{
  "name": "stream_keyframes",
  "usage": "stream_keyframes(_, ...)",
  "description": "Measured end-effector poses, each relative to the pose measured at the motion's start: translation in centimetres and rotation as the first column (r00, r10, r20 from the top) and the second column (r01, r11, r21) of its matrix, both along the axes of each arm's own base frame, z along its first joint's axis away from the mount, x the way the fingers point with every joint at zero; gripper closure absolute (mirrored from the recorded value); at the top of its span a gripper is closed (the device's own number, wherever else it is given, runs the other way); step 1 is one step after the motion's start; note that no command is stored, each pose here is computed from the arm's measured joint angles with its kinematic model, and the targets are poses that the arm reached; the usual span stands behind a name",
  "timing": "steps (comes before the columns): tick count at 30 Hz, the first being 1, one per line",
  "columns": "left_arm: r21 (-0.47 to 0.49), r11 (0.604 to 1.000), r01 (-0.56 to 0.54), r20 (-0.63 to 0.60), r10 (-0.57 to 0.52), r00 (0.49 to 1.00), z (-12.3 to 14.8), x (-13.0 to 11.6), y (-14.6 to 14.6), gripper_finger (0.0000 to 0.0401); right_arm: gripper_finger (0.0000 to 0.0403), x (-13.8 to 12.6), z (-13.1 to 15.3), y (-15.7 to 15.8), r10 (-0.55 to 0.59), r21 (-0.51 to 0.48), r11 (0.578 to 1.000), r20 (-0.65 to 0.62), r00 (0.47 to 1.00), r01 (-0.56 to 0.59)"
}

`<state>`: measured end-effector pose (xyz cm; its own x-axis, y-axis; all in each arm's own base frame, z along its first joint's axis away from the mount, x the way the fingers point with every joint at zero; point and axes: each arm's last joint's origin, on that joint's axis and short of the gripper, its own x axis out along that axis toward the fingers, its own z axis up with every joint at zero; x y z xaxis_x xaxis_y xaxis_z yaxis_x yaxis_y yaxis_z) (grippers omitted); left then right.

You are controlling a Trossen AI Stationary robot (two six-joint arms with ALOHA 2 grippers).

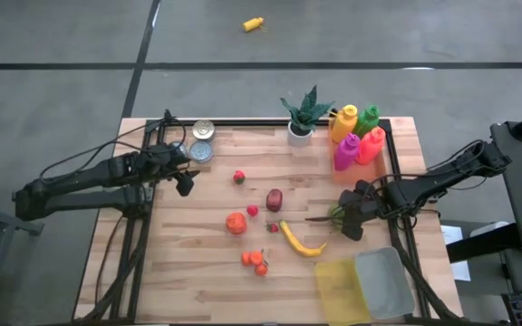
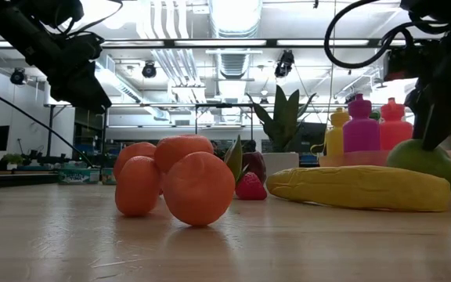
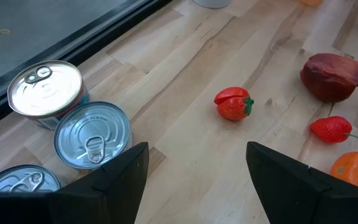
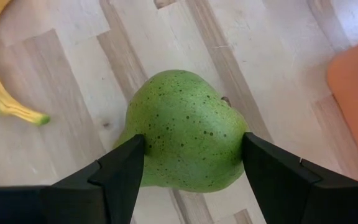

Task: Pick & Place Food Item
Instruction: Put the green pear into the gray bin

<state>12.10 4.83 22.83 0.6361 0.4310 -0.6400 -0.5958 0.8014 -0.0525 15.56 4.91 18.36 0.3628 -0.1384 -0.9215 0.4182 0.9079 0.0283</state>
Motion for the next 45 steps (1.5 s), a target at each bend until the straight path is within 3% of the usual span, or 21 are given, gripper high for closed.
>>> stream_keyframes(45, 0.000, 1.000, 0.001, 0.000, -0.001, 1.000, 0.00, 0.00, 0.00, 0.0126, 0.0152, 0.51, 0.18, 0.31, -0.043, 0.085, 0.996, 0.054, 0.998, 0.039)
